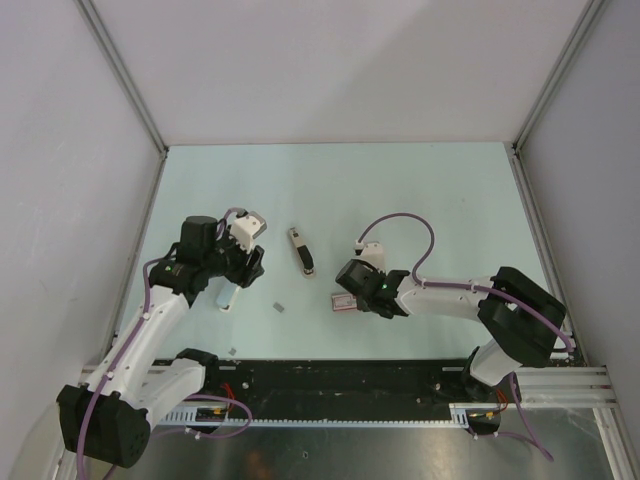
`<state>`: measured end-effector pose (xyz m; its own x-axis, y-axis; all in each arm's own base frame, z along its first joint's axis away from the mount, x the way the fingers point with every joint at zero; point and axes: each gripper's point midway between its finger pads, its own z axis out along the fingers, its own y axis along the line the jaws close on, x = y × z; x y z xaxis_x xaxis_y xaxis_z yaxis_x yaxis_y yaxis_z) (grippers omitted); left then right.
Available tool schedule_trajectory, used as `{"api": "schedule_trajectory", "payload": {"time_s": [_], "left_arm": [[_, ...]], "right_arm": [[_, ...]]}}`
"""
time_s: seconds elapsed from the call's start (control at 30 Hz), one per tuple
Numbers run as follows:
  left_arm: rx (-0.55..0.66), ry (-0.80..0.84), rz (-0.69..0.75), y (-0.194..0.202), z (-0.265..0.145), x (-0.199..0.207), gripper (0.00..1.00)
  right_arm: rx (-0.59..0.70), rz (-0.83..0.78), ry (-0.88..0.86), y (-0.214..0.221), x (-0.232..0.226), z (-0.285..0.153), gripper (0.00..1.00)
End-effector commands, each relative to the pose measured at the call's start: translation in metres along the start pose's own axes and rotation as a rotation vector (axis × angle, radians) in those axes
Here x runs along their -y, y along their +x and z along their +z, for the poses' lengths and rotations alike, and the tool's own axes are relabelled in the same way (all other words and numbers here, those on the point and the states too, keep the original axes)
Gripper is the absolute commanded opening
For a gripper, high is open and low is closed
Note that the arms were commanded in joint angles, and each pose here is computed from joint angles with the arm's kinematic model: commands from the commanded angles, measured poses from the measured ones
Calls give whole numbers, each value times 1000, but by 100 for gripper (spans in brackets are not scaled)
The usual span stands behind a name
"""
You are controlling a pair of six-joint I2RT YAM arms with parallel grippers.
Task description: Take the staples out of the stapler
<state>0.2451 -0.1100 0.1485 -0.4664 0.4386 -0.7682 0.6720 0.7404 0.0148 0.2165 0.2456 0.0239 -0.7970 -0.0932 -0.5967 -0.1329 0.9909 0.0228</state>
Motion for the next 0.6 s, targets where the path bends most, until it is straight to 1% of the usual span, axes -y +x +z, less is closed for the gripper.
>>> {"api": "schedule_trajectory", "payload": {"time_s": [0.0, 0.3, 0.47, 0.57], "left_arm": [[26, 10, 25, -3, -3, 2, 59], [25, 7, 25, -3, -3, 2, 59], [24, 11, 24, -3, -3, 2, 59], [25, 13, 24, -3, -3, 3, 59]], "right_arm": [[3, 4, 19, 3, 4, 1, 4], [6, 6, 9, 2, 2, 0, 22], [16, 6, -2, -2, 1, -3, 26], [24, 8, -12, -4, -1, -5, 30]]}}
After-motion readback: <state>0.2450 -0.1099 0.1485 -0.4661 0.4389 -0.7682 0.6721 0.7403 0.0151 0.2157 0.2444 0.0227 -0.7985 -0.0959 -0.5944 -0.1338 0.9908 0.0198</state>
